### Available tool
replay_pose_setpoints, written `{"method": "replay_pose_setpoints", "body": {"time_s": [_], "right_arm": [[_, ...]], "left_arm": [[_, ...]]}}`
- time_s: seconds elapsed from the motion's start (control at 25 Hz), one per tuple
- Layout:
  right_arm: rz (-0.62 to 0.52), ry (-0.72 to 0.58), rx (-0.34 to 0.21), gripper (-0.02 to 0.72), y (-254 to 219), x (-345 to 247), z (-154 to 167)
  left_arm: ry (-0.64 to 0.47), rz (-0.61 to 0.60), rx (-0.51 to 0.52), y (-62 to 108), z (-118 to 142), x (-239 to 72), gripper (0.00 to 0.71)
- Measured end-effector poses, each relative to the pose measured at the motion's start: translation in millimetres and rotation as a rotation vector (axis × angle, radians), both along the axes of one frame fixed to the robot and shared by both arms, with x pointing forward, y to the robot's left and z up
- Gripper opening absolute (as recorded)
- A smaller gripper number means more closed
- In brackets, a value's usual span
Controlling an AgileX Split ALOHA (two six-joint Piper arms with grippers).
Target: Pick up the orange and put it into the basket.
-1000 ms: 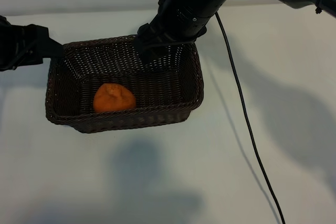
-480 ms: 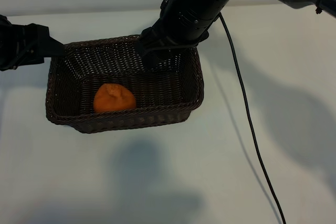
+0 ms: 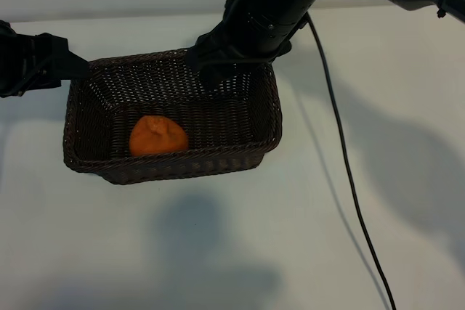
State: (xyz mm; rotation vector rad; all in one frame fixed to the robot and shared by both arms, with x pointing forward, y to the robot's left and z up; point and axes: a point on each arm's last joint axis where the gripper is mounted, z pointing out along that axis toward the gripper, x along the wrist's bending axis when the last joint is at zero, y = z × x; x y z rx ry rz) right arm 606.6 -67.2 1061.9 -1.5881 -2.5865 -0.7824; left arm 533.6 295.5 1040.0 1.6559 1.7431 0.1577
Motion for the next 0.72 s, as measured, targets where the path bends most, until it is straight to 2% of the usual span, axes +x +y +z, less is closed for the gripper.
{"method": "replay_pose_setpoints", "body": {"time_s": [0.24, 0.72], "right_arm": [[-0.037, -0.001, -0.030, 0.598, -3.4, 1.5, -1.1], [-0.044, 0.002, -0.031, 0.596, -3.6, 1.5, -1.2]], "left_arm": [[-0.002, 0.005, -0.013, -0.6, 0.5, 0.3, 0.539], [0.000, -0.001, -0.013, -0.9, 0.4, 0.0, 0.539]]}}
